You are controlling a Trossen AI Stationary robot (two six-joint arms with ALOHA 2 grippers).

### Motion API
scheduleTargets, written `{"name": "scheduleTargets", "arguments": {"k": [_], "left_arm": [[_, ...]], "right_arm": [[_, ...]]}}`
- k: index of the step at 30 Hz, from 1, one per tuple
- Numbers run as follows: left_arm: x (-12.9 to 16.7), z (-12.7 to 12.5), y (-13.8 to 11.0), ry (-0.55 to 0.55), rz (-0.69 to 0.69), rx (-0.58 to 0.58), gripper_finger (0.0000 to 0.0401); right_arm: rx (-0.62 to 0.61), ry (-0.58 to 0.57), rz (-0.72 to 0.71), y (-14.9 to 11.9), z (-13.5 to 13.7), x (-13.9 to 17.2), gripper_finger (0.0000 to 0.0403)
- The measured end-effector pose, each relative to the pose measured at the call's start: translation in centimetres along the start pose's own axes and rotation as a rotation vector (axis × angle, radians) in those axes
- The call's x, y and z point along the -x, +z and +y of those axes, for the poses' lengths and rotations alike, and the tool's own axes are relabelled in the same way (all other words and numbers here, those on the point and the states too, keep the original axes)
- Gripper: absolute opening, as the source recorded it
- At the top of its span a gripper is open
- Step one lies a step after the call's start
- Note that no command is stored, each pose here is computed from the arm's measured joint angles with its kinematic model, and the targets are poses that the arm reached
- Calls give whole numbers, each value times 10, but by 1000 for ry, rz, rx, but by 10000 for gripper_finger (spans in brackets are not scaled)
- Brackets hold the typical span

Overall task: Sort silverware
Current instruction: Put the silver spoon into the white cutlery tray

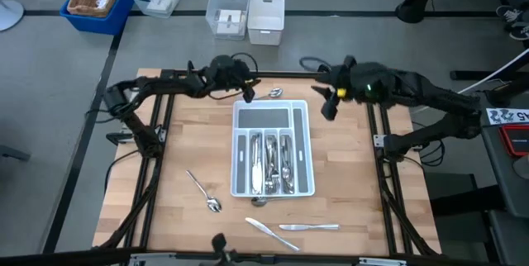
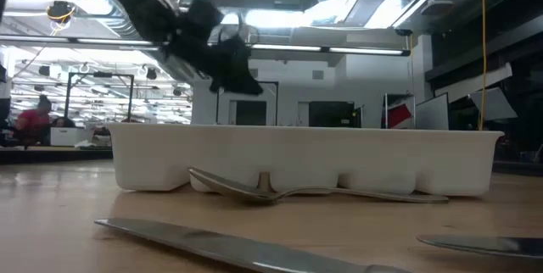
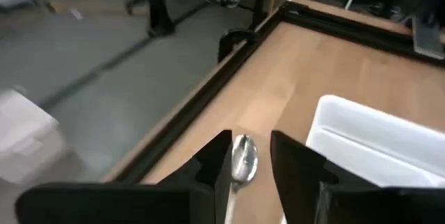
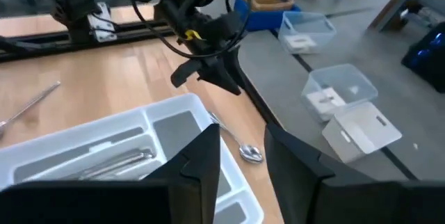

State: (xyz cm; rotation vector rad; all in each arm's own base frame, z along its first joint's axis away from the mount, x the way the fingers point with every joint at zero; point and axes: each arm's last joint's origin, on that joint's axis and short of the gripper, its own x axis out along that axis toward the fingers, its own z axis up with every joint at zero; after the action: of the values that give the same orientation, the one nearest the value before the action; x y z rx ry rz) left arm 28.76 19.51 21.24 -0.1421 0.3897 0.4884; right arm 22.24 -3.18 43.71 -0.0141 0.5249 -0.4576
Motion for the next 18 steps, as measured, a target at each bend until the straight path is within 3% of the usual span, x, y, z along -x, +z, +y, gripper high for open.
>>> {"name": "scheduleTargets", "arguments": {"k": [4,8,14,18], "left_arm": [[-26,18,-6,-89,59,97,88],[-57,24,-4,-181,166,121,88],[-84,29,7,-232,429,-35,88],[-94,33,11,-195,516,-113,88]], "right_arm": [[-29,29,18,2,-29,-20,115],[-70,43,42,2,-58,-45,115],[-148,73,98,-6,-92,-85,115],[-192,52,148,-14,-106,-110,115]]}}
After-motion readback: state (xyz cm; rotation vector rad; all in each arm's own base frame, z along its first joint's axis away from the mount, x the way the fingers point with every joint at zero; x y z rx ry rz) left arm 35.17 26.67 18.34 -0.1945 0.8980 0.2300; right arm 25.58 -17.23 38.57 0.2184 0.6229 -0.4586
